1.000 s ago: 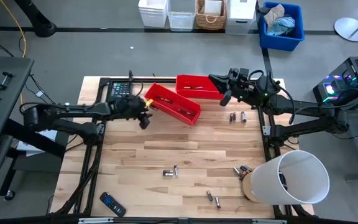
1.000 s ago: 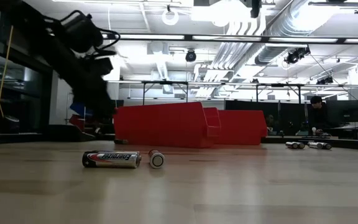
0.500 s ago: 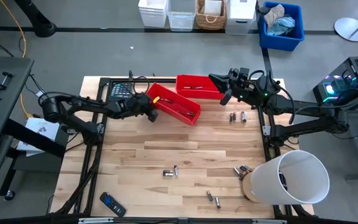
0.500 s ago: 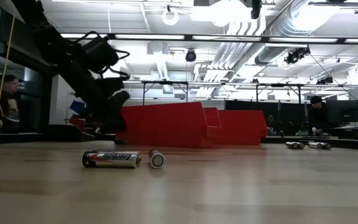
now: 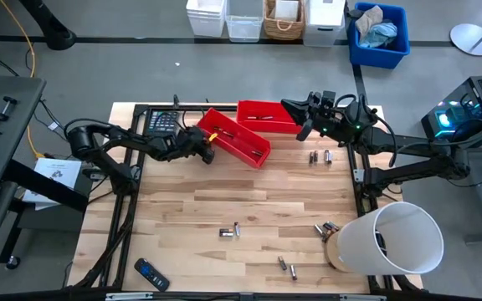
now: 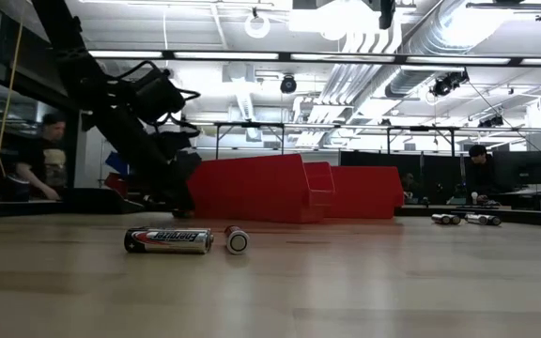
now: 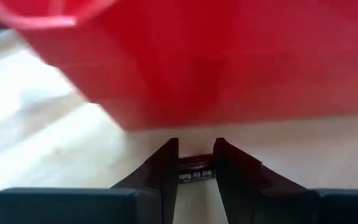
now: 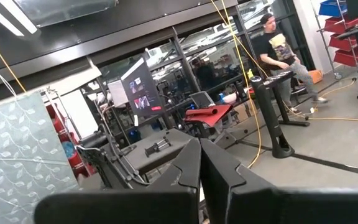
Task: Sort batteries
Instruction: Put the black battery into the bottom red bin
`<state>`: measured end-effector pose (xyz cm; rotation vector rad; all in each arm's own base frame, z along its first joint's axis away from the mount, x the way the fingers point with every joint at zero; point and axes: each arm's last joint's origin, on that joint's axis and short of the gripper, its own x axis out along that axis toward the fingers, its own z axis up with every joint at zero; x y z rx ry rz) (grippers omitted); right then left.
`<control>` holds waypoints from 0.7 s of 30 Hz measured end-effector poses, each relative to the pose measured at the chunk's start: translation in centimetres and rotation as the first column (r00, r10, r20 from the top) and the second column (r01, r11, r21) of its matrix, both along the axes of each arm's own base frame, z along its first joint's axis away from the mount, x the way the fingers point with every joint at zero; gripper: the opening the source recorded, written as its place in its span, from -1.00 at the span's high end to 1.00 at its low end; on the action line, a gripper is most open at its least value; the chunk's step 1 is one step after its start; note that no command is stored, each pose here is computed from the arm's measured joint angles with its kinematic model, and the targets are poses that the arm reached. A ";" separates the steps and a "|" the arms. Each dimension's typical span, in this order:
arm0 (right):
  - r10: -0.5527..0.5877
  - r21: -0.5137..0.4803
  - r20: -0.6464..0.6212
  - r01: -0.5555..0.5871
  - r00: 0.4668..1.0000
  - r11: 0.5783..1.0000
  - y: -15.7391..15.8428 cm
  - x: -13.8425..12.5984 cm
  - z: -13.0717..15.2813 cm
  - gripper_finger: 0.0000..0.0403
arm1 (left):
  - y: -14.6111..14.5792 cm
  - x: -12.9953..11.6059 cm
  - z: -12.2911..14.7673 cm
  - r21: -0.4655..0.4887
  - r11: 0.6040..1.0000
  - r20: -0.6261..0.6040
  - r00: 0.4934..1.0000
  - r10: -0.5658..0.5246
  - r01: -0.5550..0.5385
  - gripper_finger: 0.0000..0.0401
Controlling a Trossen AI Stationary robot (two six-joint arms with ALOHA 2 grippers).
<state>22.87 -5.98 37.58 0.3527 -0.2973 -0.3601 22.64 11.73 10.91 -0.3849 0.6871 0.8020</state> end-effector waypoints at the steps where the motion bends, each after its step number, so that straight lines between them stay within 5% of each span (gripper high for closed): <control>1: 0.000 0.000 -0.001 0.000 1.000 1.000 0.0 0.0 0.0 1.00 | -0.1 0.0 0.0 -0.024 1.000 0.005 1.000 -0.020 0.020 0.56; 8: -0.001 -0.003 -0.007 0.001 1.000 1.000 0.0 0.0 0.0 1.00 | -2.0 -0.8 0.7 -0.279 0.958 0.036 0.998 -0.054 0.062 0.56; 14: -0.002 -0.005 -0.008 0.002 1.000 1.000 0.0 0.0 -0.1 1.00 | -3.7 -1.4 4.6 -0.275 0.945 0.174 0.976 -0.130 0.175 0.56; 18: -0.003 -0.006 -0.009 0.002 1.000 1.000 0.0 0.0 -0.1 1.00 | -7.2 -3.5 5.9 -0.390 0.817 0.124 0.903 -0.411 0.425 0.56; 21: -0.003 -0.004 -0.016 0.003 1.000 1.000 0.0 0.0 -0.1 1.00 | -10.1 -5.6 6.3 -0.469 0.729 0.027 0.833 -0.553 0.499 0.56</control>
